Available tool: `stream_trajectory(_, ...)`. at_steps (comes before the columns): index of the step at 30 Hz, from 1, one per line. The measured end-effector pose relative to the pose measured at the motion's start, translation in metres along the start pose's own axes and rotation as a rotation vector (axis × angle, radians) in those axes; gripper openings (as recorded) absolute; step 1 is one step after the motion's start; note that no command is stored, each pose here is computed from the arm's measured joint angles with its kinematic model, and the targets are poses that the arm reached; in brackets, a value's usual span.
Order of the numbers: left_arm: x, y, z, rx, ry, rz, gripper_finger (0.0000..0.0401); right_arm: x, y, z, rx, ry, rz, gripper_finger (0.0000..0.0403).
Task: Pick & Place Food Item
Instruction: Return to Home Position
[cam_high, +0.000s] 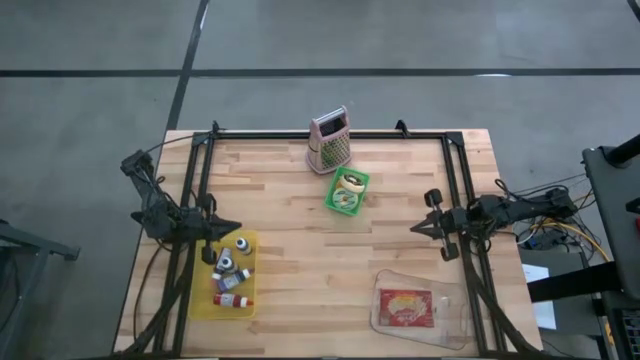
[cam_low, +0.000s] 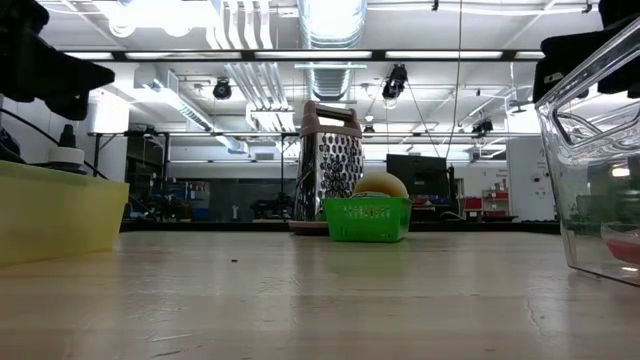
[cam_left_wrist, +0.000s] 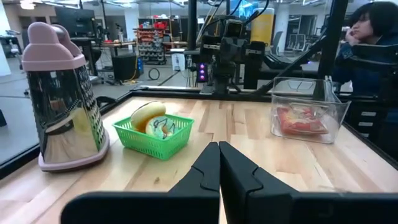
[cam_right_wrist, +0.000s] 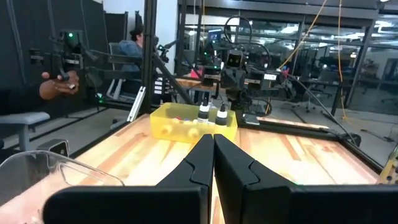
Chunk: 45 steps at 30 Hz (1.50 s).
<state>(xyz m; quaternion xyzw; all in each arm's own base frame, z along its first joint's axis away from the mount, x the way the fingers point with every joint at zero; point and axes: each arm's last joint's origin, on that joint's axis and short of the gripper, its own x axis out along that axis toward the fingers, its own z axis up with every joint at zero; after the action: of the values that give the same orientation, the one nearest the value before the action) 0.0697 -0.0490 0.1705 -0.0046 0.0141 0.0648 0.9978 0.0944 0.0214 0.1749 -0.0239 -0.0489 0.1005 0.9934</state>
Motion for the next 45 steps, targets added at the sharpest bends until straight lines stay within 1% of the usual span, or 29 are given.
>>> stream_trajectory(3,0.0,0.0,0.0,0.004,0.0,0.0,0.0,0.0,0.0,-0.0007,0.0,0.008,0.0,0.0008)
stream_trajectory(8,0.0,0.0,-0.0001,0.089,0.0,0.0,0.0001,0.0,0.0002,-0.0041,-0.027,0.043,0.002,0.0008)
stream_trajectory(10,0.0,-0.0002,-0.0001,0.101,0.001,-0.004,0.0001,-0.0001,0.0003,-0.0056,-0.012,0.058,0.003,0.0008)
stream_trajectory(15,0.0,-0.0009,0.0,0.096,0.0,-0.029,0.0001,0.0001,0.0004,-0.0076,0.06,0.08,0.001,0.0008)
stream_trajectory(25,0.0,-0.0009,0.0,0.091,0.0,-0.029,0.0001,0.0002,0.0004,-0.0077,-0.024,0.081,0.004,0.0009)
stream_trajectory(45,0.0,-0.0009,0.0,0.09,0.0,-0.029,0.0001,0.0002,0.0004,-0.0077,-0.022,0.08,0.004,0.0009)
